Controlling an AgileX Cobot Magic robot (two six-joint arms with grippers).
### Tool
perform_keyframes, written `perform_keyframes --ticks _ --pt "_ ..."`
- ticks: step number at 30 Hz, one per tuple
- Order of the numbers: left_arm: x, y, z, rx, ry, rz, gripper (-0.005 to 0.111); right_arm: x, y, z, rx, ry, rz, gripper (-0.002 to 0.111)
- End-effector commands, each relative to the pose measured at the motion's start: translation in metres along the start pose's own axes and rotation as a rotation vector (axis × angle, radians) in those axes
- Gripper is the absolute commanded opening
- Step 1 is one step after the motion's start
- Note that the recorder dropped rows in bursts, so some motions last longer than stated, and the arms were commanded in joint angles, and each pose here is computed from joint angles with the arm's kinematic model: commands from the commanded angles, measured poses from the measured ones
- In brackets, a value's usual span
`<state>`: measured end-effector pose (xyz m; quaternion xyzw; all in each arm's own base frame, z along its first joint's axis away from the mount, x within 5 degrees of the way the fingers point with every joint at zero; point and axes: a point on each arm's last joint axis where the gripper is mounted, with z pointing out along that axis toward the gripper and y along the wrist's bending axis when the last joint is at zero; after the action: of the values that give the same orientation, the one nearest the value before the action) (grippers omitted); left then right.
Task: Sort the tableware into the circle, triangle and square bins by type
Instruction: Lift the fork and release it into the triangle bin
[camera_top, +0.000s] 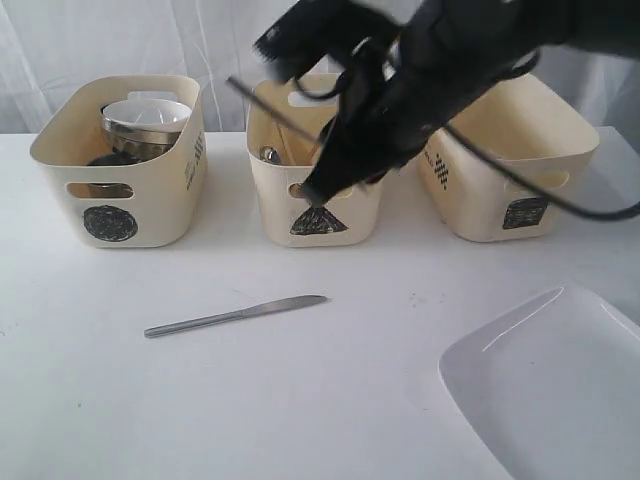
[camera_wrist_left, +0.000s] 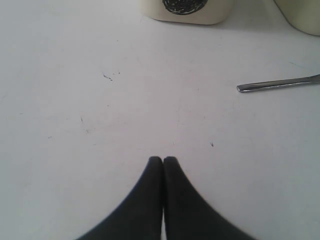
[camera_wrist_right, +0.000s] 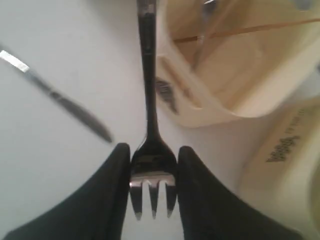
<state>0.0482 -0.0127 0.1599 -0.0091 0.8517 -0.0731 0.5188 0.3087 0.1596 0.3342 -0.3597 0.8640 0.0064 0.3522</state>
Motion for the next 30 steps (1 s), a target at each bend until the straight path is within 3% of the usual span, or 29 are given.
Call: perform_keyframes --ticks 1,5,12,19,23,26,30 --pt "0.005 -0.001 0.001 0.014 0.04 -0.014 0.0 0.0 -0.06 -0.009 0.173 -0.208 0.186 0.0" --pt "0.005 -0.001 0.001 0.014 0.04 -0.014 0.0 -0.008 -0.089 0.003 0.263 -0.427 0.276 0.0" --pt "0.005 -0.001 0.001 0.014 0.04 -0.014 0.0 -0.014 -0.098 0.059 0.305 -0.606 0.264 0.0" --pt "0.005 -0.001 0.001 0.014 0.04 -0.014 0.0 0.002 -0.095 0.111 0.276 -0.528 0.272 0.0" --pt "0.005 -0.001 0.001 0.014 0.04 -0.014 0.0 0.009 -0.093 0.128 0.268 -0.507 0.274 0.012" --pt "0.005 -0.001 0.001 0.014 0.04 -0.014 0.0 0.01 -0.093 0.13 0.268 -0.507 0.274 0.031" --pt "0.005 -0.001 0.001 0.014 0.04 -0.014 0.0 0.009 -0.093 0.123 0.261 -0.477 0.277 0.034"
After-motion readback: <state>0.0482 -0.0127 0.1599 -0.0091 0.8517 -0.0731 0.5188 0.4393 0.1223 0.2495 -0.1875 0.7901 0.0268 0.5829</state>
